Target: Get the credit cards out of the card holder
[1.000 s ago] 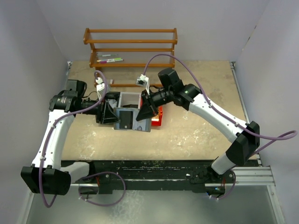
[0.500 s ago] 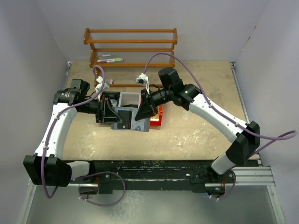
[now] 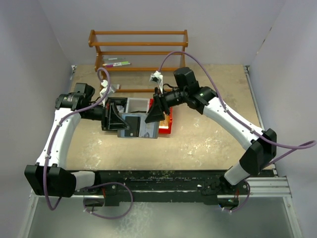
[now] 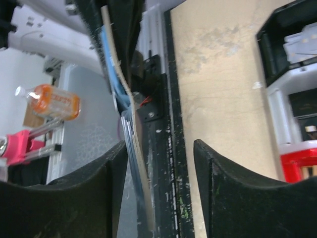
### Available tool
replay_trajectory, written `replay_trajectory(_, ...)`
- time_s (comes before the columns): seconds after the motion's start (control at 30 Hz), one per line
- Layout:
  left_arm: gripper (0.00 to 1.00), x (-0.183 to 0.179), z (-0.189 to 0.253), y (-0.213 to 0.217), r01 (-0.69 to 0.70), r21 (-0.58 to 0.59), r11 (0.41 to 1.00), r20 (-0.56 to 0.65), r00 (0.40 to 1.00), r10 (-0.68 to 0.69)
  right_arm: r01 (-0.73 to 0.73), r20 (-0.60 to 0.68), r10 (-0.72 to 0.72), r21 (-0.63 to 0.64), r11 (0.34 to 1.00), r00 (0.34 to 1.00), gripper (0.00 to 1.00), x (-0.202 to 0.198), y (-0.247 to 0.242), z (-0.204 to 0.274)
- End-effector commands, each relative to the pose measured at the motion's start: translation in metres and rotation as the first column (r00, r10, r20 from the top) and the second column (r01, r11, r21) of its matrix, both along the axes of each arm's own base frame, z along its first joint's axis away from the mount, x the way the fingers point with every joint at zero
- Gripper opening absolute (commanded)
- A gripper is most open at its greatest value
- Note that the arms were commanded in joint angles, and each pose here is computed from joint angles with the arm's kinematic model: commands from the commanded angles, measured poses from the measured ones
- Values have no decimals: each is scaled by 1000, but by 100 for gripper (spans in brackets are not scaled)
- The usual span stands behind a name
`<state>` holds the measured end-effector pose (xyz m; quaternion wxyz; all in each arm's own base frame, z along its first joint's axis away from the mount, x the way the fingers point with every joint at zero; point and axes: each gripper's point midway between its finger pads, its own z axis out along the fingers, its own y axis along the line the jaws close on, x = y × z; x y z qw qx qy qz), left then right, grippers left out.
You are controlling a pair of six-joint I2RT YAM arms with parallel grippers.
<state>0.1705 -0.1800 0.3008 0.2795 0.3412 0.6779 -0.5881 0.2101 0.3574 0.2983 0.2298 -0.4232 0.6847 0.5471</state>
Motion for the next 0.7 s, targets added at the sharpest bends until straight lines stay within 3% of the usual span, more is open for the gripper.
replay_trajectory(0.0,5,3,16,-3,4,-64,998,5,1000,-3,176,102,-182,69,982,978,60,28,-5,34)
replay_trajectory(0.17,3,20,8,0,-76,10,997,-29,997,76,426,160,-463,220,878,872,65,54,-31,82)
replay_trajectory(0.27,0,33,10,2,-147,38,988,-25,989,148,474,147,-537,319,821,831,65,50,-42,115)
replay_trajectory(0.47,1,48,9,3,-216,62,975,-33,975,218,325,23,-358,369,871,934,63,8,-7,111)
replay_trajectory(0.67,2,52,11,4,-234,76,969,-33,971,237,264,-38,-267,330,906,963,60,-2,21,82)
